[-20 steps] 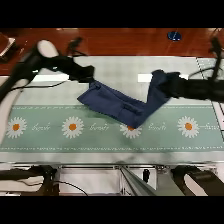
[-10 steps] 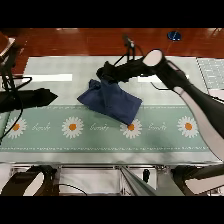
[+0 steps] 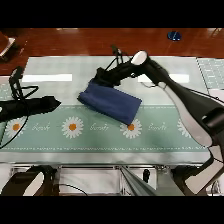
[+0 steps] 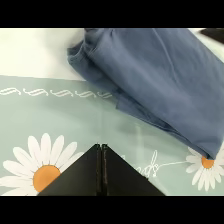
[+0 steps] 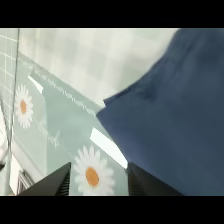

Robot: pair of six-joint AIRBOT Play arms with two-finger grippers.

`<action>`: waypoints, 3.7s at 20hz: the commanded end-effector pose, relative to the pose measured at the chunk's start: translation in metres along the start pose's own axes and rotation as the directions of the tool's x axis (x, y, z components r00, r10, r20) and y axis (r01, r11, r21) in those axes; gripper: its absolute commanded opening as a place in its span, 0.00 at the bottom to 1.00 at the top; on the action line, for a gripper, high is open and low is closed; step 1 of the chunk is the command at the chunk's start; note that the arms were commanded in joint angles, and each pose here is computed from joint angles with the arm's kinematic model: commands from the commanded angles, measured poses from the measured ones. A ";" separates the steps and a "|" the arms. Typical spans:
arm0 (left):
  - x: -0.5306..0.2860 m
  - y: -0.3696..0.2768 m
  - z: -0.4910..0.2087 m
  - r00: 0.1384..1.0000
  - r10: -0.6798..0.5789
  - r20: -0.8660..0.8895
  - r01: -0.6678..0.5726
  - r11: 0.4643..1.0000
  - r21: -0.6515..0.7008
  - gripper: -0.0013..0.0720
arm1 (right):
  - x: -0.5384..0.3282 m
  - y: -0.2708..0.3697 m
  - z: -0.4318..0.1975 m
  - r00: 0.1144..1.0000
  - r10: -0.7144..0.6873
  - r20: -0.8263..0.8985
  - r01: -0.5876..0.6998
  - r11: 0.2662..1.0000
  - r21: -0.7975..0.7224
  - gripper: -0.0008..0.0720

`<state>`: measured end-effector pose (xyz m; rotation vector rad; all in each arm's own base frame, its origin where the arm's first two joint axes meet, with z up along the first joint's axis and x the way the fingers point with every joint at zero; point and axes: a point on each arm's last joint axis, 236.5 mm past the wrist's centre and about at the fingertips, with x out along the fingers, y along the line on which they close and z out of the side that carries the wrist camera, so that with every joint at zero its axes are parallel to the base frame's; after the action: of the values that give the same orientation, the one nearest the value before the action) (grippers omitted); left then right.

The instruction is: Fold the shirts.

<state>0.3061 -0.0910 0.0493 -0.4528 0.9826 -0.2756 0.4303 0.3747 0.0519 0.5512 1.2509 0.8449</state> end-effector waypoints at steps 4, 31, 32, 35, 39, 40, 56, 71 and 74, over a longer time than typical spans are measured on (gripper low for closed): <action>0.008 0.007 -0.001 1.000 0.011 -0.003 -0.011 1.000 -0.007 0.04 | -0.233 -0.093 -0.027 0.749 -0.634 0.191 0.648 0.761 -0.016 0.57; 0.020 0.019 -0.022 0.999 0.024 -0.048 -0.026 0.999 -0.035 0.04 | -0.050 -0.120 -0.087 0.995 -0.080 0.055 0.062 0.960 0.272 0.05; 0.020 0.019 -0.022 0.999 0.024 -0.048 -0.026 0.999 -0.035 0.04 | -0.064 -0.107 -0.069 0.993 -0.093 0.079 0.075 0.976 0.204 0.05; 0.020 0.019 -0.022 0.999 0.024 -0.048 -0.026 0.999 -0.035 0.04 | -0.135 -0.074 -0.014 0.957 -0.203 0.207 0.193 0.979 0.066 0.05; 0.020 0.019 -0.022 0.999 0.024 -0.049 -0.026 0.999 -0.035 0.04 | -0.231 -0.057 0.007 0.937 -0.252 0.241 0.251 0.967 0.034 0.05; 0.020 0.019 -0.022 0.998 0.024 -0.049 -0.026 0.999 -0.035 0.04 | -0.254 -0.062 0.006 0.931 -0.275 0.239 0.270 0.961 0.052 0.05; 0.020 0.020 -0.015 0.999 0.029 -0.020 -0.030 0.999 -0.034 0.04 | -0.534 -0.154 -0.176 0.607 -0.782 0.143 0.487 0.508 0.711 0.05; 0.020 0.020 -0.005 0.999 0.029 0.023 -0.029 0.999 -0.014 0.04 | -0.484 -0.215 -0.443 0.397 -0.758 -0.518 0.527 -0.274 0.804 0.57; 0.018 0.012 0.020 0.998 0.022 0.060 -0.025 0.999 0.046 0.04 | -0.531 -0.222 -0.386 0.279 -0.895 -0.347 0.481 -0.183 0.857 0.50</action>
<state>0.3196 -0.0836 0.0280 -0.4384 0.9541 -0.2456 0.0406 -0.1891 0.0801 0.6761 1.3952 -1.1568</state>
